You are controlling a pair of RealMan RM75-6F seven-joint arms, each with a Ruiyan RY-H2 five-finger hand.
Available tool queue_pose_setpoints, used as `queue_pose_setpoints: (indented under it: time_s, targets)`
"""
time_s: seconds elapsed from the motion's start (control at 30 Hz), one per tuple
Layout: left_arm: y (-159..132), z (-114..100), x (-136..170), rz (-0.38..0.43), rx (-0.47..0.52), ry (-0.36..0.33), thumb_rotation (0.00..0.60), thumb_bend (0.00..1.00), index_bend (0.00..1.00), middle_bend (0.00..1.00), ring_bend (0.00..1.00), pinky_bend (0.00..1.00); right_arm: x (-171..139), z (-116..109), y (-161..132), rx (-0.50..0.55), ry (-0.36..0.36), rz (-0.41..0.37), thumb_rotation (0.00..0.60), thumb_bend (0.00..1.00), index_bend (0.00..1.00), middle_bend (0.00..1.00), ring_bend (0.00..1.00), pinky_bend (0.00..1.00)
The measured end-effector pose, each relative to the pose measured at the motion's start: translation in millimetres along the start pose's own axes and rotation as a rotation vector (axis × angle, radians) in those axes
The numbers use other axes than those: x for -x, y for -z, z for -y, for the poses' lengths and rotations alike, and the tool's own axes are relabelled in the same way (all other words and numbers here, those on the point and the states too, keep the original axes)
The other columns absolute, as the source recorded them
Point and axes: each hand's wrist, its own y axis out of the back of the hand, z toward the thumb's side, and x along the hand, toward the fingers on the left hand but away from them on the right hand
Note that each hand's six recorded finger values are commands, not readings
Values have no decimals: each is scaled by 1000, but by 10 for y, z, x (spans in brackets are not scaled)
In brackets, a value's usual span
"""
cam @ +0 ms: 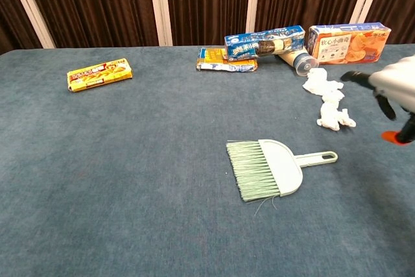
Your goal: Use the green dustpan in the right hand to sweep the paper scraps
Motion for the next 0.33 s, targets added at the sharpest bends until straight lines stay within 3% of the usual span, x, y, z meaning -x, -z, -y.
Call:
queue_pose_setpoints:
  time_s: [0.1, 0.33]
  targets:
    - [7, 0, 0, 3, -14, -5, 600, 51, 0, 0, 0, 0, -124, 9, 203, 56, 25, 19, 600, 307, 0, 21, 8, 124]
    - [-3, -4, 0, 14, -38, -19, 600, 51, 0, 0, 0, 0, -517, 96, 698, 256, 87, 70, 600, 306, 0, 0, 0, 100]
